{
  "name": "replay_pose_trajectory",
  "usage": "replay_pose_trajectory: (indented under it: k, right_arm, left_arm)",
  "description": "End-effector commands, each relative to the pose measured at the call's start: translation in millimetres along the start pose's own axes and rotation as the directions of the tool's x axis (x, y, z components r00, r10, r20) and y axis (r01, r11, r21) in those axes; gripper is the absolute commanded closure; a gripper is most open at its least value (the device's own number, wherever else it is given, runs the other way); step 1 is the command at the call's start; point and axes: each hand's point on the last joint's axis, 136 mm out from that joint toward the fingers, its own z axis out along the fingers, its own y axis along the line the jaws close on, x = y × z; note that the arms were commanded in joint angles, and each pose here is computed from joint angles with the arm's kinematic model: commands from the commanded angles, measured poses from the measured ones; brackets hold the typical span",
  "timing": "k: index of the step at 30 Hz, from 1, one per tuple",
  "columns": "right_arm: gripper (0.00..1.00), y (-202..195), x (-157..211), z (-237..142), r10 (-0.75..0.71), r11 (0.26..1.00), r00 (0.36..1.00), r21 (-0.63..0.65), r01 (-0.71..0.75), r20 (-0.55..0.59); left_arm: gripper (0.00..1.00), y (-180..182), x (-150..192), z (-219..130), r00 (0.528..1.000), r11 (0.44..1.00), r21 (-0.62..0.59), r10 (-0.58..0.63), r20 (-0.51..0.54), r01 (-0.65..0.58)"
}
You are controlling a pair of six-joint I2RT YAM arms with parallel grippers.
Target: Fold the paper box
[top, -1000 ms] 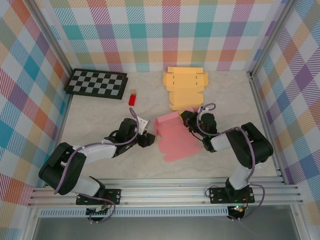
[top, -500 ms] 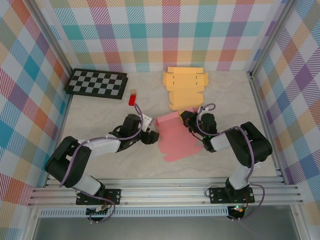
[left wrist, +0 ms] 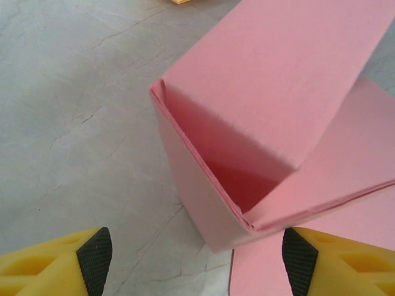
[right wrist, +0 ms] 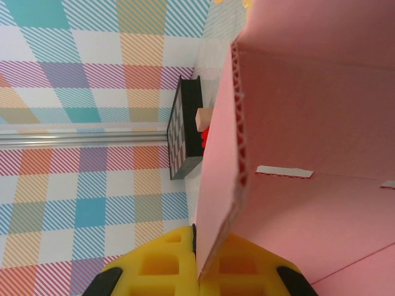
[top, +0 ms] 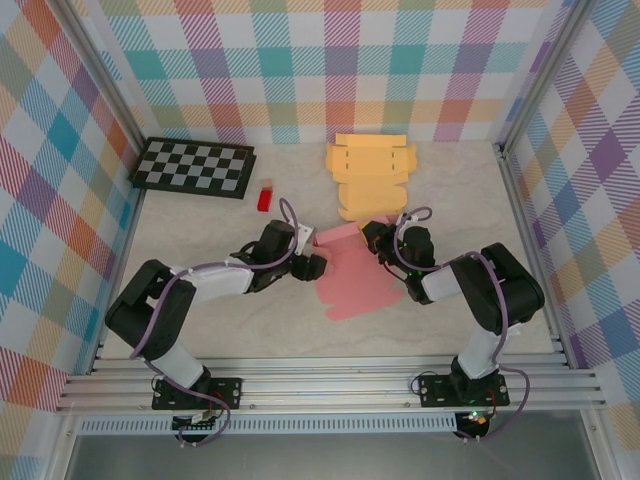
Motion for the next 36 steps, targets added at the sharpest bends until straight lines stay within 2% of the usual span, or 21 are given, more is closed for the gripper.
replay_pose_trajectory:
  k: [1,7,14,30,33,36]
  right_arm:
    - [1.00,-0.5,4.1,-0.8,-0.013,1.000,1.000,-0.023,0.013,-0.022]
    - [1.00,-1.0,5.2,-0.4,-0.011,1.000,1.000,-0.024,0.010,-0.029]
    - [1.00,-2.8,7.1,-0.7,-0.008,1.000,0.999,-0.018,0.007,-0.039]
    - [1.00,-21.4,8.0,4.7,0.047,0.998,0.998,0.039,-0.045,-0.047]
    - [1.00,-23.2,7.6,5.8,0.054,0.998,0.998,0.045,-0.052,-0.045]
    - [1.00,-25.9,7.3,6.5,0.063,0.997,0.997,0.055,-0.061,-0.041]
  left_arm:
    - [0.25,6.2,-7.5,7.9,1.000,0.995,-0.093,-0.026,0.000,0.026]
    - [0.25,15.6,-8.1,22.5,0.999,0.976,-0.216,-0.009,-0.053,-0.003]
    - [0.25,31.3,-12.9,28.4,0.998,0.947,-0.322,0.000,-0.067,-0.022]
    - [0.32,26.8,-42.2,45.1,0.996,0.941,-0.335,0.074,0.049,-0.054]
    - [0.36,26.4,-47.0,46.2,0.995,0.940,-0.338,0.075,0.070,-0.047]
    - [0.46,26.9,-49.8,47.0,0.995,0.940,-0.341,0.056,0.084,-0.024]
